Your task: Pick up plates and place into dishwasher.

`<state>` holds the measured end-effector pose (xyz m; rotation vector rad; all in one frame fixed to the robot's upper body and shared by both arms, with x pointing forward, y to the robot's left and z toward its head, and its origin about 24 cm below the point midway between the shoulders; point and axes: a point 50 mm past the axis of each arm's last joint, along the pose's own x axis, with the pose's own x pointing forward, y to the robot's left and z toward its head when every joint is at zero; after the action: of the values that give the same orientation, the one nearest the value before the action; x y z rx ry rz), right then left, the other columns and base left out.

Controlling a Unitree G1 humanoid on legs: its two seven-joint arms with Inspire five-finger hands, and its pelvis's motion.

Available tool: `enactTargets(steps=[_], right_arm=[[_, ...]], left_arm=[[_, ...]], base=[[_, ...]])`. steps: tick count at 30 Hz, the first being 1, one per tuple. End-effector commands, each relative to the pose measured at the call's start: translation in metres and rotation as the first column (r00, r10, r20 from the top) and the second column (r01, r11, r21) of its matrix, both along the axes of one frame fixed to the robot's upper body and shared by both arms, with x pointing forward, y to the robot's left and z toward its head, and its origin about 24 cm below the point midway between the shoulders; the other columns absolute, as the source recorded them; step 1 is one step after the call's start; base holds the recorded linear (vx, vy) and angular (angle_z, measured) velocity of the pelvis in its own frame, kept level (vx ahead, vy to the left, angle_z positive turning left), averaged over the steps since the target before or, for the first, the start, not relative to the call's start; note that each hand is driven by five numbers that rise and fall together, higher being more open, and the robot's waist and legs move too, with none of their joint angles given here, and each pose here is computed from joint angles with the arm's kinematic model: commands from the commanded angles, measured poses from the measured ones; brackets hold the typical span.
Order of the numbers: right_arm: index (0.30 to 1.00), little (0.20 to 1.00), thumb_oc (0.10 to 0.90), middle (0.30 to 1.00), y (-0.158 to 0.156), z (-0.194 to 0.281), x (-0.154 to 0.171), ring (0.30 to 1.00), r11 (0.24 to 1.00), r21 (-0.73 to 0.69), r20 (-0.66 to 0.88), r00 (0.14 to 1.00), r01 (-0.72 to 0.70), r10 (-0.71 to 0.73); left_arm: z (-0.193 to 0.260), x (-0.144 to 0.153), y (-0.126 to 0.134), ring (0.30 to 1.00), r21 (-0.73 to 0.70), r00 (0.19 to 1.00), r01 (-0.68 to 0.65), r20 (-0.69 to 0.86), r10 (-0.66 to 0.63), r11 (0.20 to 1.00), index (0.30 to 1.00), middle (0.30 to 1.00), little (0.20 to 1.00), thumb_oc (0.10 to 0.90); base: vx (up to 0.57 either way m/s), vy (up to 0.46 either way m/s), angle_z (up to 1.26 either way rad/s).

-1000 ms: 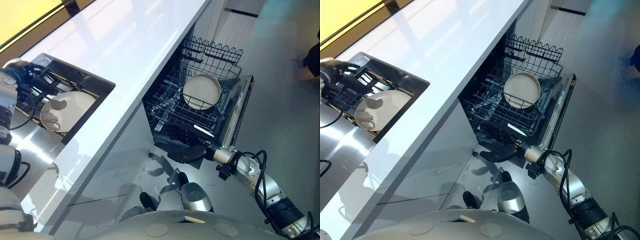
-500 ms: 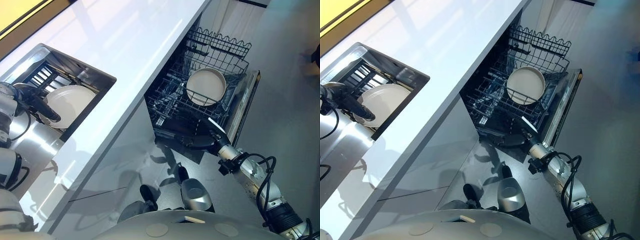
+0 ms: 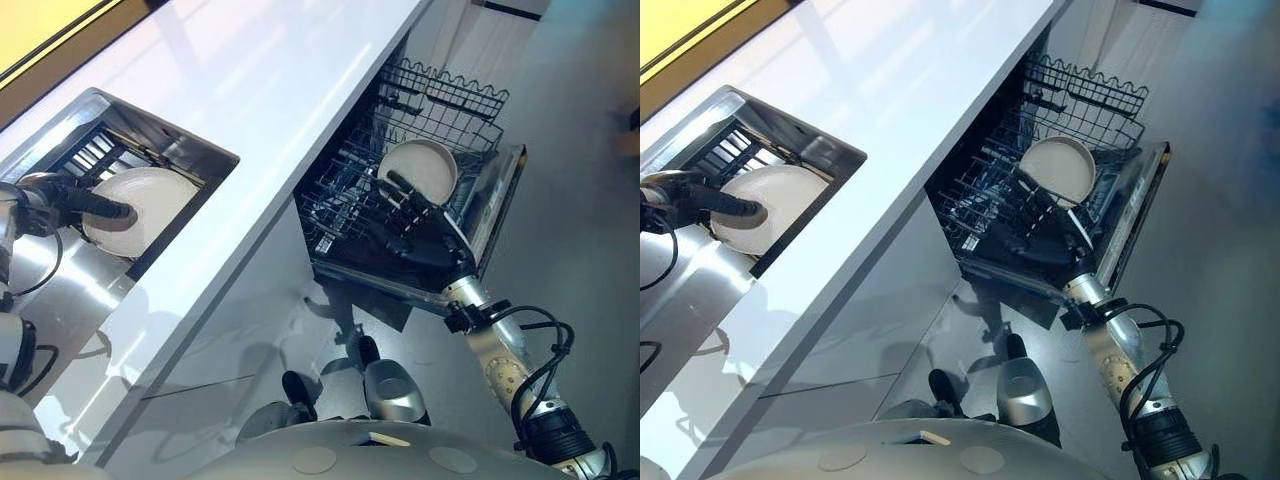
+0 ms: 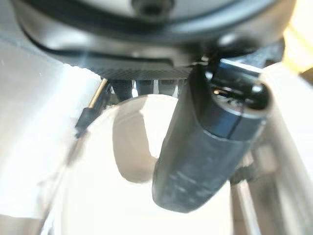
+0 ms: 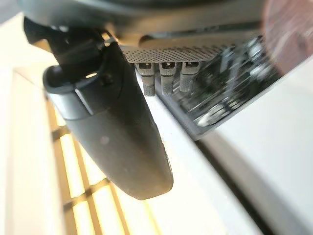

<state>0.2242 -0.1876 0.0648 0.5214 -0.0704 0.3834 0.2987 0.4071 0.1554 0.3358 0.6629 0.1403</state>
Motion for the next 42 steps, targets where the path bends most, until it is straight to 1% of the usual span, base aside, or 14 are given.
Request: enactTargets(steps=[1,12,16,19,21,24,25,27,28,30,33,36,39,42], right_arm=[[0.9,0.9,0.8,0.9,0.002,0.087,0.017,0.9,0.989,0.148,0.405,0.913,-0.021,-0.042],[0.9,0.9,0.8,0.9,0.002,0.113,0.023,0.9,0.995,0.098,0.529,0.847,0.01,-0.06],[0.9,0.9,0.8,0.9,-0.003,0.133,0.025,0.9,0.996,0.07,0.606,0.79,0.061,-0.091],[0.9,0.9,0.8,0.9,-0.007,0.151,0.023,0.9,0.987,0.024,0.698,0.704,0.16,-0.132],[0.9,0.9,0.8,0.9,-0.009,0.167,0.021,0.9,0.975,-0.027,0.768,0.629,0.221,-0.122],[0.9,0.9,0.8,0.9,-0.011,0.186,0.018,0.9,0.963,-0.103,0.826,0.561,0.251,-0.058],[0.9,0.9,0.8,0.9,-0.011,0.189,0.018,0.9,0.963,-0.132,0.825,0.565,0.236,-0.025],[0.9,0.9,0.8,0.9,-0.009,0.19,0.02,0.9,0.962,-0.166,0.813,0.583,0.215,0.01],[0.9,0.9,0.8,0.9,-0.007,0.19,0.02,0.9,0.963,-0.178,0.808,0.589,0.204,0.025],[0.9,0.9,0.8,0.9,0.002,0.189,0.023,0.9,0.96,-0.212,0.784,0.619,0.18,0.058],[0.9,0.9,0.8,0.9,0.016,0.189,0.029,0.9,0.958,-0.243,0.757,0.647,0.151,0.091],[0.9,0.9,0.8,0.9,0.028,0.189,0.035,0.9,0.959,-0.251,0.74,0.665,0.133,0.102],[0.9,0.9,0.8,0.9,0.04,0.189,0.041,0.9,0.966,-0.235,0.723,0.683,0.106,0.101],[0.9,0.9,0.8,0.9,0.049,0.189,0.044,0.9,0.973,-0.217,0.715,0.692,0.081,0.102]], left_arm=[[0.008,0.021,-0.039,0.3,-0.14,0.957,0.275,0.134,-0.257,0.951,0.3,0.3,0.2,0.1],[0.036,0.029,-0.047,0.3,-0.066,0.906,0.359,0.266,-0.33,0.931,0.3,0.3,0.2,0.1],[0.06,0.033,-0.047,0.3,0.018,0.872,0.307,0.395,-0.288,0.952,0.3,0.3,0.2,0.1],[0.088,0.033,-0.041,0.3,0.135,0.803,0.144,0.562,-0.195,0.98,0.3,0.3,0.2,0.1],[0.114,0.029,-0.036,0.3,0.247,0.717,-0.026,0.679,-0.154,0.969,0.3,0.3,0.2,0.1],[0.152,0.009,-0.036,0.3,0.351,0.471,-0.279,0.861,-0.191,0.894,0.3,0.3,0.2,0.1],[0.162,-0.003,-0.043,0.3,0.405,0.346,-0.363,0.895,-0.282,0.839,0.3,0.3,0.2,0.1],[0.17,-0.019,-0.059,0.3,0.436,0.196,-0.444,0.9,-0.389,0.783,0.3,0.3,0.2,0.1],[0.168,-0.023,-0.065,0.3,0.444,0.168,-0.459,0.894,-0.416,0.769,0.3,0.3,0.2,0.1],[0.165,-0.037,-0.096,0.3,0.492,0.039,-0.523,0.83,-0.557,0.696,0.3,0.3,0.2,0.1],[0.157,-0.047,-0.131,0.3,0.518,-0.078,-0.571,0.738,-0.67,0.637,0.3,0.3,0.2,0.1],[0.149,-0.051,-0.163,0.3,0.532,-0.182,-0.548,0.678,-0.713,0.646,0.3,0.3,0.2,0.1],[0.146,-0.05,-0.186,0.3,0.55,-0.244,-0.482,0.663,-0.708,0.682,0.3,0.3,0.2,0.1],[0.145,-0.047,-0.2,0.3,0.569,-0.266,-0.424,0.665,-0.698,0.704,0.3,0.3,0.2,0.1]], base=[[-0.01,-0.051,-0.04],[-0.04,-0.067,-0.02],[-0.07,-0.091,-0.01],[-0.07,-0.098,0.01],[-0.07,-0.112,0.03],[-0.09,-0.112,0.04],[-0.08,-0.091,0.01],[-0.07,-0.078,0.04],[-0.08,-0.078,0.12],[-0.08,-0.088,0.2],[-0.07,-0.09,0.31],[-0.06,-0.097,0.3],[-0.05,-0.087,0.29],[-0.04,-0.055,0.28]])
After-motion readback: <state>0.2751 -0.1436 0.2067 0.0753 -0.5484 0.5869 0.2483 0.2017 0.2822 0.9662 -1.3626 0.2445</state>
